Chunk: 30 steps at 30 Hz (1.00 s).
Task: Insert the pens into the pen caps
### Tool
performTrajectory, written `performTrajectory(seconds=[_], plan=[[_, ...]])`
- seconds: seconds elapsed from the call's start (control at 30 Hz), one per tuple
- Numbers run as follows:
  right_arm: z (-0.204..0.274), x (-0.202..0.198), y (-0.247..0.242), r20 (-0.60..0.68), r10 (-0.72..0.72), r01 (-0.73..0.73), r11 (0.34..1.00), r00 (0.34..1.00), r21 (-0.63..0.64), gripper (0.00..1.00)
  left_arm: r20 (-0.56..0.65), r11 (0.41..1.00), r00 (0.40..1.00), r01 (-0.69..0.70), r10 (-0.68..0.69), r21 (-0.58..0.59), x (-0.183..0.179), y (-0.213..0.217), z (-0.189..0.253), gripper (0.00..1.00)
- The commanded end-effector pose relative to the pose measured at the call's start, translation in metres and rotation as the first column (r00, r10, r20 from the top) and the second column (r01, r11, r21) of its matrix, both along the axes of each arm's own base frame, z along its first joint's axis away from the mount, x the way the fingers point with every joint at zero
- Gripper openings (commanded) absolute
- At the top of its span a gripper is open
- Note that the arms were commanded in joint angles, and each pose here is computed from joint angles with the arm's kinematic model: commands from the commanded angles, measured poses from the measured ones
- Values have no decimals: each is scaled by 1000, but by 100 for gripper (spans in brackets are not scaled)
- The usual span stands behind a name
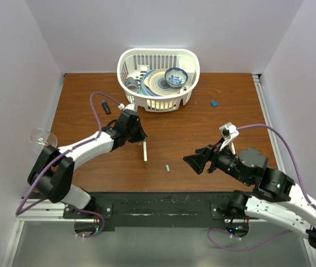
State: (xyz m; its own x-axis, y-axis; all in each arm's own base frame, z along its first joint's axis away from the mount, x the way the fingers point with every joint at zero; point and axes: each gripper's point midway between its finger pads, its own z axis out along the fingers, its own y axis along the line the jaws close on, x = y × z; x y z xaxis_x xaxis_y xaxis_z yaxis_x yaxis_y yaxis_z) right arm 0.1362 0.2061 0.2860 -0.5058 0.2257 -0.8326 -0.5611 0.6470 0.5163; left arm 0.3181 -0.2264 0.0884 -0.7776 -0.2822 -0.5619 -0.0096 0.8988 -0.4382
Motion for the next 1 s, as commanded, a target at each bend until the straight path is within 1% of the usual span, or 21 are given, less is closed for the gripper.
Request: performTrajectory(seconds=[0.0, 0.13, 0.3, 0.37, 0.4, 0.43, 0.5, 0.53, 0.6, 0.63, 0.7, 0.8, 0.83, 0.9, 0.93, 0.97], plan=[[11, 7, -2, 19, -43, 43, 999, 999, 29, 77, 89, 997, 993, -73, 75, -23, 26, 1, 9, 3], [11, 9, -1, 21, -47, 46, 999, 999, 18, 77, 57, 996, 994, -90, 90, -8, 28, 1, -8, 9], [15, 11, 1, 31, -48, 48, 999, 998, 21, 77, 28, 992, 992, -122, 121, 20, 34, 8, -26, 12], [15, 11, 1, 30, -48, 48, 999, 998, 19, 76, 23, 991, 991, -129, 129, 21, 37, 10, -28, 17], [16, 11, 1, 31, -47, 46, 999, 998, 20, 76, 19, 991, 991, -133, 133, 25, 38, 12, -31, 20], [16, 11, 0, 30, -47, 47, 999, 998, 22, 76, 15, 990, 990, -138, 137, 31, 38, 14, -32, 28], [15, 10, 0, 29, -49, 48, 999, 998, 20, 76, 15, 989, 990, -143, 143, 31, 39, 17, -29, 36], [15, 10, -1, 30, -49, 48, 999, 998, 22, 76, 10, 988, 989, -149, 148, 38, 40, 20, -29, 43], [15, 10, -1, 29, -50, 50, 999, 998, 20, 76, 22, 987, 988, -155, 154, 35, 41, 24, -19, 48], [16, 10, -1, 30, -49, 48, 999, 998, 22, 76, 20, 985, 985, -170, 169, 43, 44, 31, -14, 52], [17, 10, -1, 31, -49, 48, 999, 998, 23, 76, 42, 978, 979, -202, 200, 51, 48, 44, 0, 55], [20, 9, -1, 32, -43, 42, 999, 999, 27, 76, 67, 958, 959, -279, 274, 69, 59, 82, 15, 58], [21, 9, -1, 35, -44, 43, 999, 998, 27, 76, 72, 942, 944, -328, 323, 70, 66, 105, 19, 58], [23, 10, -1, 40, -46, 45, 999, 998, 28, 75, 86, 935, 936, -349, 342, 72, 75, 125, 25, 58], [24, 10, -2, 43, -49, 48, 998, 998, 30, 75, 106, 919, 919, -388, 380, 67, 86, 144, 34, 58], [25, 11, -1, 45, -49, 48, 998, 998, 28, 75, 104, 913, 914, -401, 393, 77, 92, 152, 33, 58]])
